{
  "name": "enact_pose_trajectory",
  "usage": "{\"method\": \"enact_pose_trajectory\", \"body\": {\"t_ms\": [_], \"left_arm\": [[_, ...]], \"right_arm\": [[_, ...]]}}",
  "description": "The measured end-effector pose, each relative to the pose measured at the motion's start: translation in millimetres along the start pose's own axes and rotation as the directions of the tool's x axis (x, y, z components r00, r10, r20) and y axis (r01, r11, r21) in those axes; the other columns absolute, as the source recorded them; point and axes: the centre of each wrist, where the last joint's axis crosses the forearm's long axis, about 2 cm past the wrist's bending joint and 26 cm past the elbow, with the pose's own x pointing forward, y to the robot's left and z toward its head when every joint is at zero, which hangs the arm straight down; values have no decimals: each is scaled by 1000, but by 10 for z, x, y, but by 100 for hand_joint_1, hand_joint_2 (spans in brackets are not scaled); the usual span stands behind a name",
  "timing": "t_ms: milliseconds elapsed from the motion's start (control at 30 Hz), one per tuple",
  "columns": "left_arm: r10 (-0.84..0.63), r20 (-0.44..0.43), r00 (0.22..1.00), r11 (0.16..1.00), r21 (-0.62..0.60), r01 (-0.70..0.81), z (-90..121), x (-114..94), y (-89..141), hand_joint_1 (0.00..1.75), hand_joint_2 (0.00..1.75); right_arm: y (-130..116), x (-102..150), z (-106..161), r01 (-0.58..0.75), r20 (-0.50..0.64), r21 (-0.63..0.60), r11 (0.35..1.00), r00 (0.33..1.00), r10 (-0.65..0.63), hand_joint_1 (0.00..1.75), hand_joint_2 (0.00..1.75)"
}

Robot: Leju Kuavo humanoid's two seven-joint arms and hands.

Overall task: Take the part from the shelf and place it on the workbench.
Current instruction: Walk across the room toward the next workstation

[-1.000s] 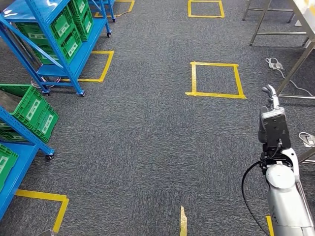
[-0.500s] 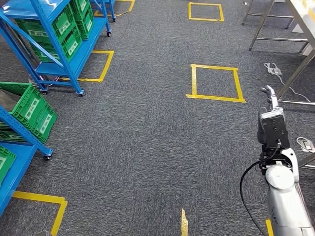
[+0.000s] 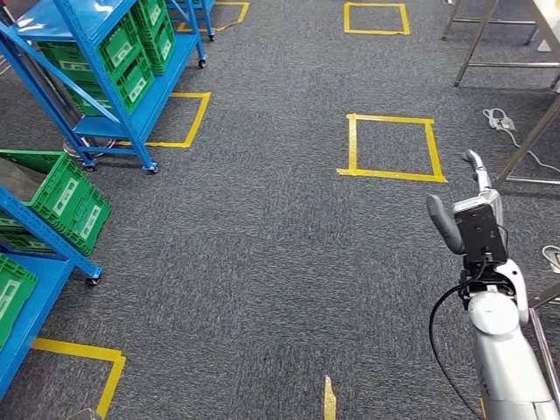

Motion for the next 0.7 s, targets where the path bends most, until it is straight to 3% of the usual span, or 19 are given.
{"method": "enact_pose_trajectory", "body": {"t_ms": [700], "left_arm": [[4, 5, 1000, 1000, -8, -4, -9, 35, -45, 0, 0]], "right_arm": [[51, 37, -38, -12, 17, 8, 1000, 1000, 12, 0, 175]]}}
